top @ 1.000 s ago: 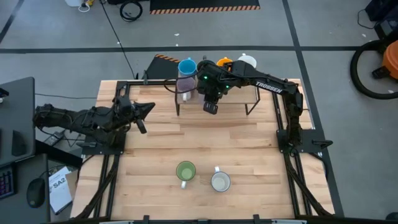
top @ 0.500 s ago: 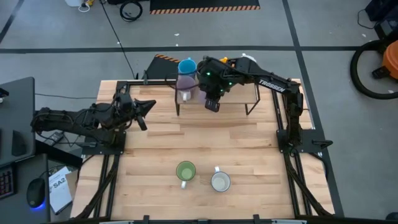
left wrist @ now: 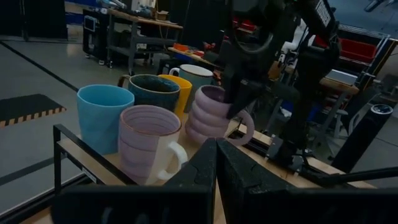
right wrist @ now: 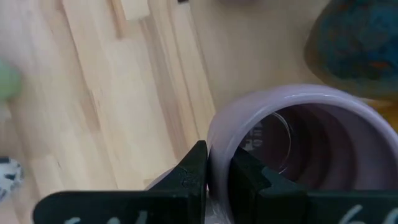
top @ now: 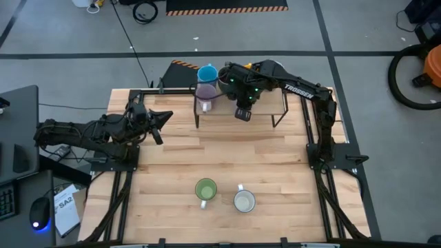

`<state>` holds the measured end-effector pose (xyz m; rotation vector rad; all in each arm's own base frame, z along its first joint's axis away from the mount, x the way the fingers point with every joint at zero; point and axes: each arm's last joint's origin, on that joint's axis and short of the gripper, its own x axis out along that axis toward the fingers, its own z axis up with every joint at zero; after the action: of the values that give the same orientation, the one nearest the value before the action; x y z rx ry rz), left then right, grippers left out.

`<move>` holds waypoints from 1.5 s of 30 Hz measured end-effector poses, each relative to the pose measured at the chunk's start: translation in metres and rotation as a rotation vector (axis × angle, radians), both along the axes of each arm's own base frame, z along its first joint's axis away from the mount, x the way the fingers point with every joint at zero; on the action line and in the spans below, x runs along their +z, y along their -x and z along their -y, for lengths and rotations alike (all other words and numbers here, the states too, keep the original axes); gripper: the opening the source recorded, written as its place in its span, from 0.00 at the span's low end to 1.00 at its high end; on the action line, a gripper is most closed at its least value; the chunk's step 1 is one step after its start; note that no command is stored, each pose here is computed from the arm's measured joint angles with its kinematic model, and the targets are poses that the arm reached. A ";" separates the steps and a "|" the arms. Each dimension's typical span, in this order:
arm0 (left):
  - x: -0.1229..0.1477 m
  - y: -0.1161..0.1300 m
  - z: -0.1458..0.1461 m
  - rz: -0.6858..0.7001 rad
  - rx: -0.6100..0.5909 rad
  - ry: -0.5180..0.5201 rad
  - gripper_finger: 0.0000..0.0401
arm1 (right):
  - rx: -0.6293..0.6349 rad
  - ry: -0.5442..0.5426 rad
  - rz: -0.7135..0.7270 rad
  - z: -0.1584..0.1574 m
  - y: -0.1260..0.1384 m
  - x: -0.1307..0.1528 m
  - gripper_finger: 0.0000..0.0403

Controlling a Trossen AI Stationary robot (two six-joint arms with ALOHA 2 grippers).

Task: Place coffee mugs
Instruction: Put the violet mug on the shelf

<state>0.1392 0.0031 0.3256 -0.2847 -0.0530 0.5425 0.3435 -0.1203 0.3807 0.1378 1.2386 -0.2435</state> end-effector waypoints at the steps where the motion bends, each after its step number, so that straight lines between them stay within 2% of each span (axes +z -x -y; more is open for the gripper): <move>1: 0.000 0.000 0.000 0.000 0.000 0.000 0.04 | 0.000 0.005 -0.005 0.000 0.002 0.001 0.12; 13: 0.000 0.000 0.000 -0.001 0.000 -0.001 0.04 | -0.001 0.050 -0.014 0.002 0.032 0.023 0.12; 27: 0.000 0.000 0.000 -0.002 0.000 -0.002 0.04 | -0.034 0.009 0.032 -0.006 0.089 0.007 0.11; 32: 0.000 0.000 0.000 -0.008 0.000 -0.011 0.04 | -0.039 -0.037 0.003 -0.003 0.109 -0.007 0.11; 39: 0.000 0.000 0.000 -0.005 0.000 -0.007 0.04 | -0.044 -0.022 0.031 0.009 0.124 -0.012 0.11; 45: 0.000 0.000 0.000 0.001 0.000 0.003 0.04 | -0.049 -0.057 0.033 0.022 0.132 -0.019 0.11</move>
<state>0.1392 0.0031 0.3256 -0.2881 -0.0533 0.5426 0.2120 -0.1420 0.3617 0.2208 1.2113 -0.2474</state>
